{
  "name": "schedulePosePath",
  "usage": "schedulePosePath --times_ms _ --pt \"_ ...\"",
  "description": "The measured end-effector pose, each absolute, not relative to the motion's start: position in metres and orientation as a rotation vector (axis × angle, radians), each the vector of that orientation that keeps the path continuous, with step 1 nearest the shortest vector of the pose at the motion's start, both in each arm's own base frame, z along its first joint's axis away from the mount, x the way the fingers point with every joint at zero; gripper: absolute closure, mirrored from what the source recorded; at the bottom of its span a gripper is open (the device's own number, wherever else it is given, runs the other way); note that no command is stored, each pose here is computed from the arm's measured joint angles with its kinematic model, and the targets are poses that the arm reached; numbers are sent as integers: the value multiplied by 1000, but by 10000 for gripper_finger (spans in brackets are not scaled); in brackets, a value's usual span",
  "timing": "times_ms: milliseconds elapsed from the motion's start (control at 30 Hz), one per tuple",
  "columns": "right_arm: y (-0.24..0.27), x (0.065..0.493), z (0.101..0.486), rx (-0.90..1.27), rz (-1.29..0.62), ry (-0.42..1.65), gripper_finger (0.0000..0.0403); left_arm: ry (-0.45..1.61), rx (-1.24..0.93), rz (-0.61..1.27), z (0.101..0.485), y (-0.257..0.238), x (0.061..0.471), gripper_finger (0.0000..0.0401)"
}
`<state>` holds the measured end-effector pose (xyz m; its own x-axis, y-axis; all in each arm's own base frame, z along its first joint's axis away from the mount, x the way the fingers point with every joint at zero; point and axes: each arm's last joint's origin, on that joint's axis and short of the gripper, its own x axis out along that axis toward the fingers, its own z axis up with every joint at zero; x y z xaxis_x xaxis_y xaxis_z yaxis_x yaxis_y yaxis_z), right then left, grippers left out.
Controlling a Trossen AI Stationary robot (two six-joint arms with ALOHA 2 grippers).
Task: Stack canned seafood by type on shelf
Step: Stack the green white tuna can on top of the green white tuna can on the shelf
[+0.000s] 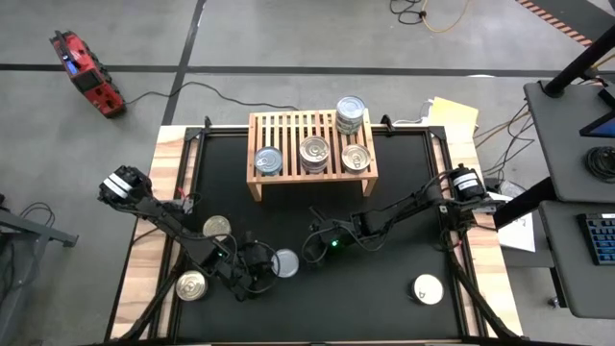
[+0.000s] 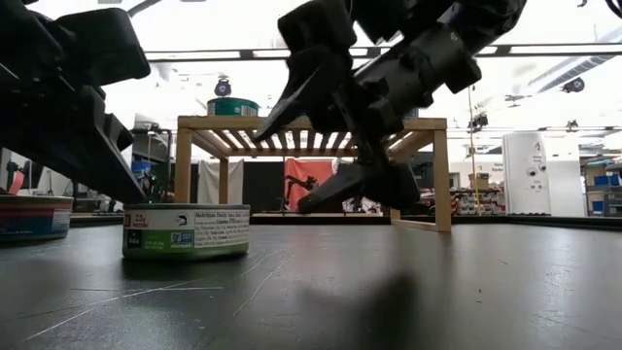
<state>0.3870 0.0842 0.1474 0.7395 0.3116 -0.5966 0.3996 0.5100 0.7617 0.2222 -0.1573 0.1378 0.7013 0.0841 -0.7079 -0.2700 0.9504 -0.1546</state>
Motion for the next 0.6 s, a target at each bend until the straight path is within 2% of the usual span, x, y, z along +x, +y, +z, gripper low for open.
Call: schedulePosePath --times_ms 367,600 --pt "86 397 133 1066 -45 748 68 758 -295 200 133 -158 216 401" --pt "84 398 131 1056 -63 724 71 761 -300 194 128 -160 211 401"
